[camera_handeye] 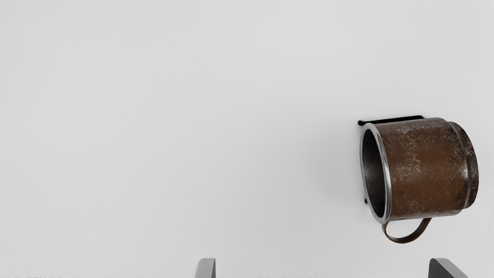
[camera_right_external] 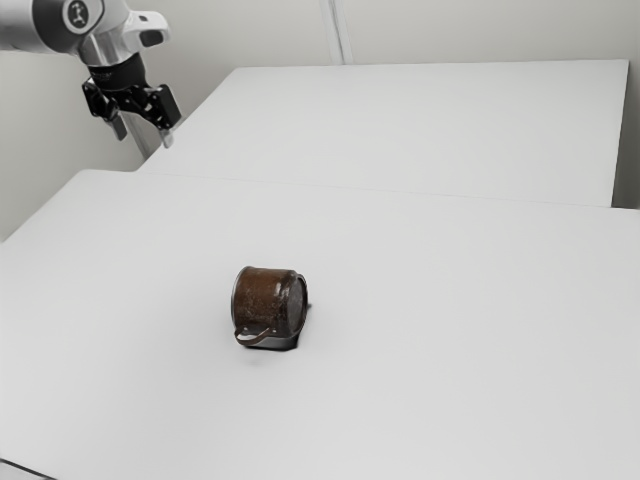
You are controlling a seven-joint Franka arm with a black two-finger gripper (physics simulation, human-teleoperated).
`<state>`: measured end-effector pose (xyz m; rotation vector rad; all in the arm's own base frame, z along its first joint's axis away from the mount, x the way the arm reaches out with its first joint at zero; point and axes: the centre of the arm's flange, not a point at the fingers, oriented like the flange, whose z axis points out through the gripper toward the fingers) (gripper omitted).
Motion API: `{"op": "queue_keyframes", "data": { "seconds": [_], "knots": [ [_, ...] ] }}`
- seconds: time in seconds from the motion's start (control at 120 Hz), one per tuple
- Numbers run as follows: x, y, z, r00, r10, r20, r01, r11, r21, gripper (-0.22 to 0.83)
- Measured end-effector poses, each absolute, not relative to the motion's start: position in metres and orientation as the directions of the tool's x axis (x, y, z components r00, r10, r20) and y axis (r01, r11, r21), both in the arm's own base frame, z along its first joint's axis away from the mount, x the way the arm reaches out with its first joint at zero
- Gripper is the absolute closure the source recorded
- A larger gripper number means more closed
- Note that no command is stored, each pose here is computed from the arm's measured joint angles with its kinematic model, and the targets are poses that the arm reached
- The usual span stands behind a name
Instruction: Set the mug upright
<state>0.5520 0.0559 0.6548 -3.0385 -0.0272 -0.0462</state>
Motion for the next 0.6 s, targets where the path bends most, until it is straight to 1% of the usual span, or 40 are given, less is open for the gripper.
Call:
{"op": "queue_keyframes", "data": {
  "seconds": [0.108,0.167,0.308,0.383,0.45,0.517,0.6],
  "knots": [
    [0.545,0.061,0.661,0.999,0.031,0.034,0.033,-0.998,-0.055,0.00],
    [0.545,0.062,0.652,0.999,0.041,0.016,0.041,-0.999,-0.007,0.00],
    [0.539,0.055,0.564,0.993,0.060,-0.102,0.087,-0.956,0.279,0.00],
    [0.533,0.056,0.509,0.986,0.082,-0.146,0.141,-0.880,0.454,0.00],
    [0.526,0.063,0.470,0.979,0.119,-0.165,0.194,-0.788,0.584,0.00],
    [0.519,0.077,0.439,0.972,0.162,-0.169,0.234,-0.696,0.679,0.00],
    [0.514,0.099,0.401,0.962,0.216,-0.166,0.265,-0.596,0.758,0.00]
  ]
}}
